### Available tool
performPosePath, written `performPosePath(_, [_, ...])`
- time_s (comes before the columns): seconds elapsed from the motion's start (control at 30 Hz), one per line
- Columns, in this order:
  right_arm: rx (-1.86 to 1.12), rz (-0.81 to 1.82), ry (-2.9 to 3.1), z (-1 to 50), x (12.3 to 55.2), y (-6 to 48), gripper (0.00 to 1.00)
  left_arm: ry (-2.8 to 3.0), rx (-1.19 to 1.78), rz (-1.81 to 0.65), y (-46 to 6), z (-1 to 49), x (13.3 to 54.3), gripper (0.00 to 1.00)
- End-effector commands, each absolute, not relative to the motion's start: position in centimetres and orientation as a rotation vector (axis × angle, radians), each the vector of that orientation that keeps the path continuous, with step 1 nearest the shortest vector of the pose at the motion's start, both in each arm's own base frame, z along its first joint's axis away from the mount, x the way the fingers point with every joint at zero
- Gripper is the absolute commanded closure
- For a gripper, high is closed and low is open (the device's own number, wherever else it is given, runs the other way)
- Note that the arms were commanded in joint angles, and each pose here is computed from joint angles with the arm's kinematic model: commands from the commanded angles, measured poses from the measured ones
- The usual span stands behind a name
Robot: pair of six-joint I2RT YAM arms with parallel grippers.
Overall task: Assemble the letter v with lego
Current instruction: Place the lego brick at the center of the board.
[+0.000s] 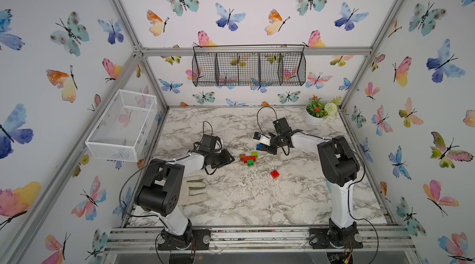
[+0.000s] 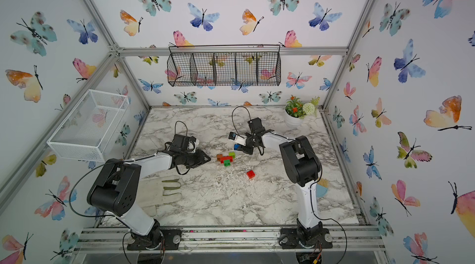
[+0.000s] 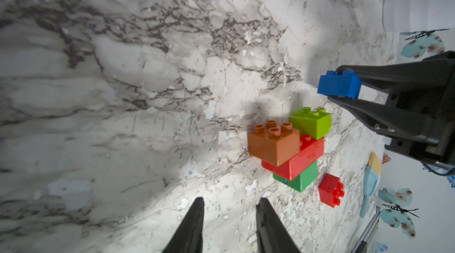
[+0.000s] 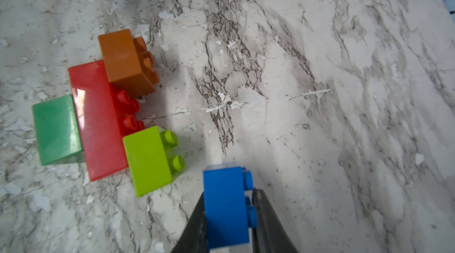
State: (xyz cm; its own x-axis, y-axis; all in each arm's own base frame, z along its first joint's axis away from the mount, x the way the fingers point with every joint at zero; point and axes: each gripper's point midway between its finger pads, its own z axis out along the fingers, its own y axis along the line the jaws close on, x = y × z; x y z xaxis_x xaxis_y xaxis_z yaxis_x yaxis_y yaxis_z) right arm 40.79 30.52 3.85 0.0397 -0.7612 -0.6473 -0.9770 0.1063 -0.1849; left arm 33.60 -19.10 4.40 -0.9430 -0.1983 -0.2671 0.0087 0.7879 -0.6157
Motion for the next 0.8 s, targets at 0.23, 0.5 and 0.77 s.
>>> performPosePath(0.23, [-1.826, 0.508, 1.735, 1.9, 39.7, 30.8, 0.8, 2.769, -0.023, -0.965, -21.4, 2.0, 31.6, 0.62])
performPosePath(0.5, [-1.871, 0.54, 1.704, 2.2, 38.6, 30.6, 0.67, 2.77, -0.03, -0.953, -21.6, 1.6, 32.6, 0.6])
performPosePath(0.77, [-1.875, 0.552, 1.716, 2.1, 38.2, 30.5, 0.58, 2.782, -0.047, -0.951, -21.6, 1.0, 32.9, 0.59])
